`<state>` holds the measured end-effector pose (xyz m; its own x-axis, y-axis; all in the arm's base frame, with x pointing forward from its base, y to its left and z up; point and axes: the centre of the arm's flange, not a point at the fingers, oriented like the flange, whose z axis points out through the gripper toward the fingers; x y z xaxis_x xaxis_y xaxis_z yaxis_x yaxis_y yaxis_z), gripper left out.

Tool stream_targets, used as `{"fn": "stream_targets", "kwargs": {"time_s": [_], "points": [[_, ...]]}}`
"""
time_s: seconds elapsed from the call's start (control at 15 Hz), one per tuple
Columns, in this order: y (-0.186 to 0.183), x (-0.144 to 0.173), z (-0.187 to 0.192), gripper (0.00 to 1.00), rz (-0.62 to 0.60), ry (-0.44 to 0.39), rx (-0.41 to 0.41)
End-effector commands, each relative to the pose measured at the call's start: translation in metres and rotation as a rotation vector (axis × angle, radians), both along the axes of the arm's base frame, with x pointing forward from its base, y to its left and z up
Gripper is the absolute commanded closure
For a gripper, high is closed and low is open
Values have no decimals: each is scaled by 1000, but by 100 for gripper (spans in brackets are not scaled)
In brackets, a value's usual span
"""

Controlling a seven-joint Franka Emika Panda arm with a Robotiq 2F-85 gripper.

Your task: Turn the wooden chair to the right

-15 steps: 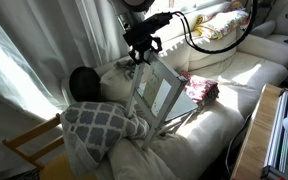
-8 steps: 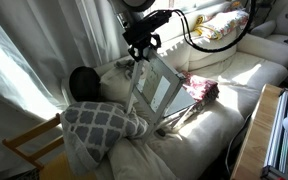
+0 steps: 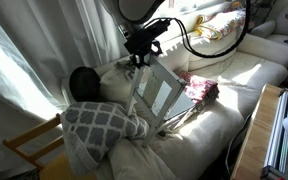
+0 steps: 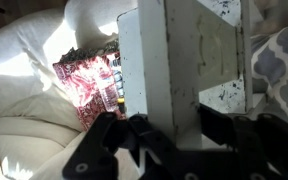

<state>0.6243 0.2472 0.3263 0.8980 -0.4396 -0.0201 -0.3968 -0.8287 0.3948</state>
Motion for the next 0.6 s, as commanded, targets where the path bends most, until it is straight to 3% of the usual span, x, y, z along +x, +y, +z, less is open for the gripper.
{"fn": "stream_targets", "kwargs": {"time_s": [0.0, 0.13, 0.2, 0.33, 0.53], "points": [[7, -1, 11, 95, 9, 21, -26], [9, -2, 5, 89, 12, 29, -12], [10, -3, 4, 53, 11, 28, -2], [10, -4, 7, 46, 4, 24, 25], [10, -2, 23, 24, -18, -2, 86]]}}
